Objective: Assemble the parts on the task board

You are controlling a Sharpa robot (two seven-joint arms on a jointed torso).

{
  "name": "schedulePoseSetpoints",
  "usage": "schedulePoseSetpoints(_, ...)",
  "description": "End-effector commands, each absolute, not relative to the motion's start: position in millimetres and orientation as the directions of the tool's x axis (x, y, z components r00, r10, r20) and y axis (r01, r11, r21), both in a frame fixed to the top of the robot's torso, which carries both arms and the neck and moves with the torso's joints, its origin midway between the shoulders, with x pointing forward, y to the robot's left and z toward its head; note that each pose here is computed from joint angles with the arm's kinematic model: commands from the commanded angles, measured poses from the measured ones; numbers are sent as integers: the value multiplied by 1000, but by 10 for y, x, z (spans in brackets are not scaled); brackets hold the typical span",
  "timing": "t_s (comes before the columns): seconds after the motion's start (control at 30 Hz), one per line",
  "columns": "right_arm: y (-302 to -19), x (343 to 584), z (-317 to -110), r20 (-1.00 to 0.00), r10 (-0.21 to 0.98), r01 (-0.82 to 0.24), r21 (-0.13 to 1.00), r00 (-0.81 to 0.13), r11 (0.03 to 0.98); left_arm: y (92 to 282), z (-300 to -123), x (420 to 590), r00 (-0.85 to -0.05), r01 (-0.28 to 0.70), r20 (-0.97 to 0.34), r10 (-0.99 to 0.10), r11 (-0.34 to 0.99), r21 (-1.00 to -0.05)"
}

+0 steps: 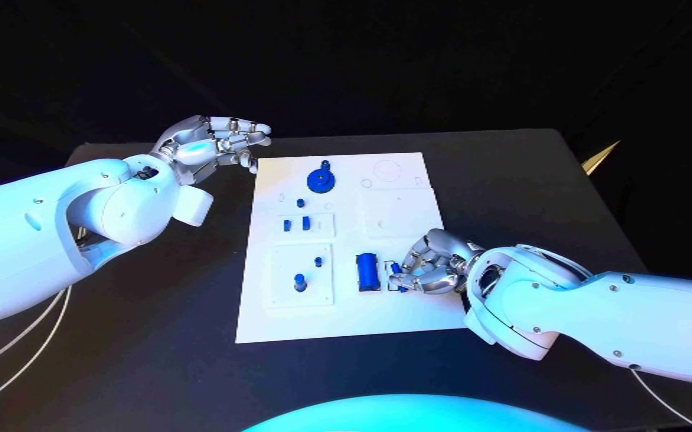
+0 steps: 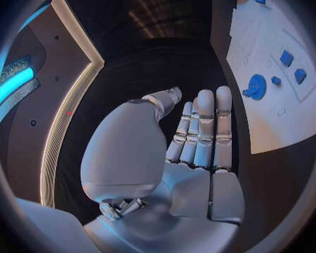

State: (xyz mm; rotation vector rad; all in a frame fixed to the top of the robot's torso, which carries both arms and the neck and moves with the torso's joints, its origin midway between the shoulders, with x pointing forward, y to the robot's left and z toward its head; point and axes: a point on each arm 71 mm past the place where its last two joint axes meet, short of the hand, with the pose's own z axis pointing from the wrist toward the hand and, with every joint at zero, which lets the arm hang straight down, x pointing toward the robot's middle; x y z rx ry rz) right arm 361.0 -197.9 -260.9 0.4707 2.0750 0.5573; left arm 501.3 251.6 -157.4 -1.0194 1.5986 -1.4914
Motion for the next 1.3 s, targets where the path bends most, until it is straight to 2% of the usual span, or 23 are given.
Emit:
schedulePoseSetpoints(0.03, -1940, 3595, -2639, -659, 532, 123, 562, -531, 818, 2490, -1565, 5008, -447, -76, 24, -894, 12, -997)
schedulePoseSetpoints(1.3, -1886, 3616, -2642, -675, 518, 86, 563, -526, 822, 2502, -1571, 5007, -448, -84, 24, -894, 15, -996)
